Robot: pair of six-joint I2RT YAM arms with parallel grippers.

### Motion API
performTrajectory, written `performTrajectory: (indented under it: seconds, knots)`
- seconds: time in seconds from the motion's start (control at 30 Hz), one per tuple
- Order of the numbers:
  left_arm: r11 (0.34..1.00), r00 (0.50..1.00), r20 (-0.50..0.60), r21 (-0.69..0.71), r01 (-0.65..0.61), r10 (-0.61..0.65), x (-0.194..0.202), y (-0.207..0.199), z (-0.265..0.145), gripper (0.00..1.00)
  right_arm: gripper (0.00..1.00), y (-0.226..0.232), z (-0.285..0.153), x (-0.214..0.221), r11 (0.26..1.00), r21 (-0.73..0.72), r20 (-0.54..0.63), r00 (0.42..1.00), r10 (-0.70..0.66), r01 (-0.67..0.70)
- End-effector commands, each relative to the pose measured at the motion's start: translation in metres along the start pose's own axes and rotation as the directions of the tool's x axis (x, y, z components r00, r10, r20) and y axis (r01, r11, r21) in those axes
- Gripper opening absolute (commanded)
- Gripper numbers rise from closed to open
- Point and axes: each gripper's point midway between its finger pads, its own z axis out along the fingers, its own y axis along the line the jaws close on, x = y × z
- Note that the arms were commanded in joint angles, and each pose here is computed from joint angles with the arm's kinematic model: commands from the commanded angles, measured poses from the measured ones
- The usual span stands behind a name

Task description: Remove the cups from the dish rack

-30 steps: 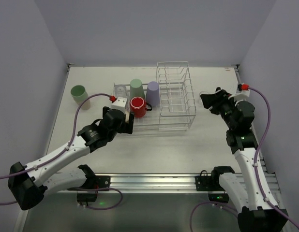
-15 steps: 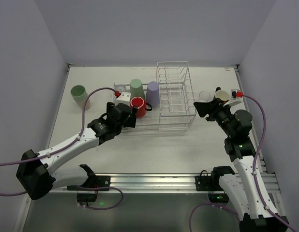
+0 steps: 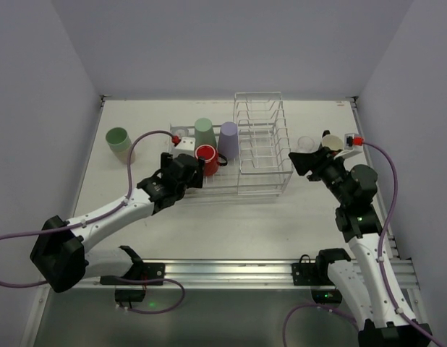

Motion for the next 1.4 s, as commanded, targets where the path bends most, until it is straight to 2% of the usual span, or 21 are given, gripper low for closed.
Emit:
performTrajectory:
  seconds: [0.0, 0.2, 0.33, 0.43, 0.5, 0.53, 0.63, 0.67, 0.8, 0.9, 1.0, 1.1, 1.13, 1.2, 1.23, 1.3, 1.33, 1.37]
  knots:
    - [0.999, 0.999, 0.040, -0.033, 0.030, -0.029, -0.002, 0.004, 0.010, 0.84, 0.58, 0.016, -0.002, -0.010, 0.998, -0.055, 0.024, 1.000, -0.009, 0.010]
    - [0.999, 1.000, 0.025, -0.051, 0.017, -0.016, 0.007, 0.006, 0.018, 0.83, 0.58, 0.029, -0.011, -0.018, 0.996, -0.086, 0.043, 0.999, -0.019, 0.022]
    - [0.999, 0.999, 0.034, -0.026, 0.026, -0.025, 0.006, 0.002, 0.018, 0.67, 0.58, 0.038, -0.015, -0.022, 0.994, -0.109, 0.056, 0.998, -0.019, 0.025]
    - [0.999, 0.997, 0.058, 0.017, 0.040, -0.041, -0.005, -0.005, 0.013, 0.41, 0.58, 0.043, -0.019, -0.021, 0.992, -0.123, 0.041, 0.999, -0.014, 0.019]
    - [0.998, 0.995, 0.080, 0.042, 0.054, -0.057, -0.016, -0.009, 0.007, 0.34, 0.58, 0.052, -0.023, -0.026, 0.988, -0.151, 0.050, 0.998, -0.030, 0.038]
    - [0.995, 0.992, 0.101, 0.073, 0.070, -0.078, -0.025, -0.011, 0.000, 0.29, 0.61, 0.059, -0.025, -0.026, 0.983, -0.177, 0.047, 0.998, -0.038, 0.046]
    - [0.983, 0.978, 0.159, 0.147, 0.109, -0.132, -0.050, -0.015, -0.021, 0.24, 0.68, 0.076, -0.031, -0.027, 0.968, -0.246, 0.031, 0.999, -0.043, 0.049]
    - [0.979, 0.973, 0.175, 0.163, 0.121, -0.150, -0.056, -0.015, -0.027, 0.22, 0.74, 0.087, -0.035, -0.026, 0.952, -0.301, 0.018, 0.999, -0.051, 0.054]
    - [0.949, 0.937, 0.246, 0.254, 0.184, -0.247, -0.081, -0.010, -0.062, 0.18, 0.85, 0.112, -0.045, -0.021, 0.911, -0.410, -0.017, 0.999, -0.051, 0.040]
    - [0.904, 0.896, 0.294, 0.371, 0.214, -0.332, -0.101, -0.012, -0.094, 0.16, 0.90, 0.125, -0.051, -0.017, 0.888, -0.459, -0.033, 0.998, -0.048, 0.028]
    - [0.817, 0.835, 0.331, 0.533, 0.219, -0.440, -0.127, -0.018, -0.136, 0.13, 0.91, 0.140, -0.056, -0.013, 0.853, -0.522, -0.052, 0.998, -0.030, -0.002]
    - [0.689, 0.777, 0.320, 0.698, 0.193, -0.542, -0.148, -0.034, -0.174, 0.13, 0.92, 0.154, -0.057, -0.001, 0.820, -0.570, -0.096, 0.995, -0.005, -0.051]
    - [0.626, 0.758, 0.303, 0.760, 0.173, -0.577, -0.155, -0.041, -0.189, 0.13, 0.92, 0.165, -0.061, 0.004, 0.793, -0.606, -0.109, 0.994, -0.008, -0.061]
    - [0.570, 0.741, 0.286, 0.807, 0.156, -0.608, -0.158, -0.045, -0.203, 0.13, 0.92, 0.173, -0.060, 0.009, 0.780, -0.622, -0.120, 0.993, -0.006, -0.071]
    - [0.509, 0.725, 0.259, 0.849, 0.144, -0.638, -0.162, -0.049, -0.215, 0.13, 0.91, 0.181, -0.062, 0.012, 0.764, -0.640, -0.125, 0.992, 0.002, -0.082]
    - [0.454, 0.714, 0.233, 0.881, 0.133, -0.661, -0.161, -0.053, -0.224, 0.12, 0.90, 0.188, -0.059, 0.019, 0.753, -0.650, -0.148, 0.989, 0.010, -0.105]
    - [0.400, 0.702, 0.208, 0.909, 0.119, -0.681, -0.165, -0.057, -0.234, 0.11, 0.89, 0.197, -0.062, 0.020, 0.731, -0.672, -0.152, 0.988, 0.016, -0.115]
    - [0.379, 0.699, 0.197, 0.918, 0.113, -0.687, -0.165, -0.058, -0.237, 0.11, 0.89, 0.202, -0.062, 0.022, 0.721, -0.682, -0.160, 0.987, 0.018, -0.124]
